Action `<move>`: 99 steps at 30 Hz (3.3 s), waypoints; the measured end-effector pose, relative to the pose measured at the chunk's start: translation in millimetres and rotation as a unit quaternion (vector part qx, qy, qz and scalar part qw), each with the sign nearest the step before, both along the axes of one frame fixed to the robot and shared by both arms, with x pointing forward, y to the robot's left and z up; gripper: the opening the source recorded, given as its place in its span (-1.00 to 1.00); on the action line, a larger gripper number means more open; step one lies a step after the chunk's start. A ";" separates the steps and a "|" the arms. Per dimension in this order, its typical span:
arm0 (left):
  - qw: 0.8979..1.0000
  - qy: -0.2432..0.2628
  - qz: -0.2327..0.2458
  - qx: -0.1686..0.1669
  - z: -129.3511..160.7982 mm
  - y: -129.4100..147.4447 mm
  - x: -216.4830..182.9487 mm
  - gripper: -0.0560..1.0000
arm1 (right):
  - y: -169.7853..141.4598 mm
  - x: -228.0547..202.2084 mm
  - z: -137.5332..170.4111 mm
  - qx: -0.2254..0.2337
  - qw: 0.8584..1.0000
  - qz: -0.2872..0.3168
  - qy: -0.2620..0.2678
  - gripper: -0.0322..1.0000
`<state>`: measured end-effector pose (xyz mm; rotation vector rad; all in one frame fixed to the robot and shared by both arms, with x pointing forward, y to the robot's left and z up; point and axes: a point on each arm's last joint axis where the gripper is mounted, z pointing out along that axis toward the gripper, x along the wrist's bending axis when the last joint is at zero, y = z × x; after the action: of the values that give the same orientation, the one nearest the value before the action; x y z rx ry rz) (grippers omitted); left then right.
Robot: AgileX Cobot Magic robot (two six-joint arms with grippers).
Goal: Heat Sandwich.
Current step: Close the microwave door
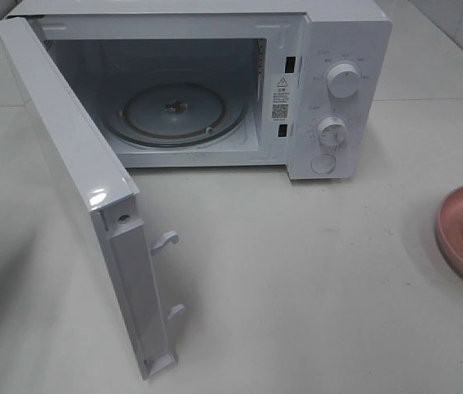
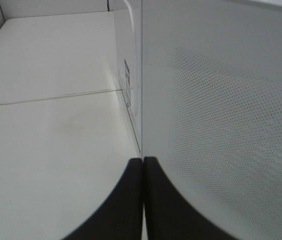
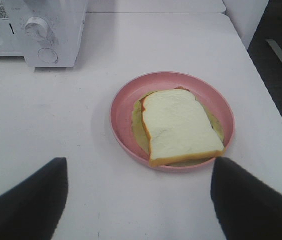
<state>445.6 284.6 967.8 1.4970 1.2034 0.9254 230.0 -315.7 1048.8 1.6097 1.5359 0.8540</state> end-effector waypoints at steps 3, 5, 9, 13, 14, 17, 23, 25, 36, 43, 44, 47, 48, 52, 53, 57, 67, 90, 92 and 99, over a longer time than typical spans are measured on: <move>1.000 0.005 -0.008 -0.005 -3.9 -3.1 4.9 -0.89 | 0.0 0.0 0.0 0.000 1.000 0.000 0.000 0.54; 0.999 0.011 -0.036 -0.004 -8.7 -14.1 11.6 -0.89 | 0.0 0.0 0.0 0.000 1.000 0.000 0.000 0.54; 0.997 0.011 -0.074 0.006 -14.6 -31.9 20.0 -0.89 | 0.0 0.0 0.0 0.000 1.000 0.000 0.000 0.54; 0.995 0.002 -0.095 -0.001 -17.7 -48.2 27.7 -0.89 | 0.0 0.0 0.0 0.000 1.000 0.000 0.000 0.54; 0.995 0.001 -0.098 -0.003 -17.8 -51.6 29.8 -0.89 | 0.0 0.0 0.0 0.000 1.000 0.000 0.000 0.54; 0.995 0.002 -0.101 -0.010 -19.7 -62.3 35.9 -0.89 | 0.0 0.0 0.0 0.000 1.000 0.000 0.000 0.54; 0.992 -0.003 -0.127 -0.002 -22.2 -87.9 48.2 -0.89 | 0.0 0.0 0.1 0.000 1.000 0.000 0.000 0.54; 0.990 -0.012 -0.143 0.001 -20.5 -99.5 52.5 -0.89 | 0.0 0.0 0.1 0.000 1.000 0.000 0.000 0.54; 0.983 -0.030 -0.179 -0.021 -19.9 -156.1 76.9 -0.89 | 0.0 0.0 0.1 0.000 1.000 0.000 0.000 0.54; 0.977 -0.048 -0.207 -0.030 -17.4 -188.0 89.5 -0.89 | 0.0 0.0 0.1 0.000 1.000 0.000 0.000 0.54; 0.976 -0.049 -0.209 -0.031 -18.1 -191.3 91.2 -0.89 | 0.0 0.0 0.1 0.000 1.000 0.000 0.000 0.54; 0.974 -0.055 -0.217 -0.032 -17.4 -201.3 97.6 -0.89 | 0.0 0.0 0.1 0.000 1.000 0.000 0.000 0.54; 0.974 -0.055 -0.219 -0.032 -17.3 -204.8 99.3 -0.89 | 0.0 0.0 0.1 0.000 1.000 0.000 0.000 0.54; 0.973 -0.059 -0.221 -0.034 -13.2 -215.3 109.3 -0.89 | 0.0 0.0 0.1 0.000 1.000 0.000 0.000 0.54; 0.973 -0.060 -0.221 -0.034 -12.6 -217.4 112.4 -0.89 | 0.0 0.0 0.1 0.000 1.000 0.000 0.000 0.54; 0.972 -0.066 -0.221 -0.037 -10.5 -225.0 122.0 -0.89 | 0.0 0.0 0.1 0.000 1.000 0.000 0.000 0.54; 0.964 -0.069 -0.255 -0.018 -14.2 -250.6 132.0 -0.89 | 0.0 0.0 0.1 0.000 1.000 0.000 0.000 0.54; 0.963 -0.073 -0.259 -0.023 -18.6 -280.0 154.4 -0.89 | 0.0 0.0 0.1 0.000 1.000 0.000 0.000 0.54; 0.963 -0.073 -0.259 -0.023 -18.6 -280.0 154.4 -0.89 | 0.0 0.0 0.1 0.000 1.000 0.000 0.000 0.54; 0.963 -0.073 -0.259 -0.023 -18.6 -280.1 154.3 -0.89 | 0.0 0.0 0.1 0.000 1.000 0.000 0.000 0.54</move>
<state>599.9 4.6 949.2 1.5687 0.6680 0.6305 230.1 -315.7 1048.8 1.6089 1.5353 0.8548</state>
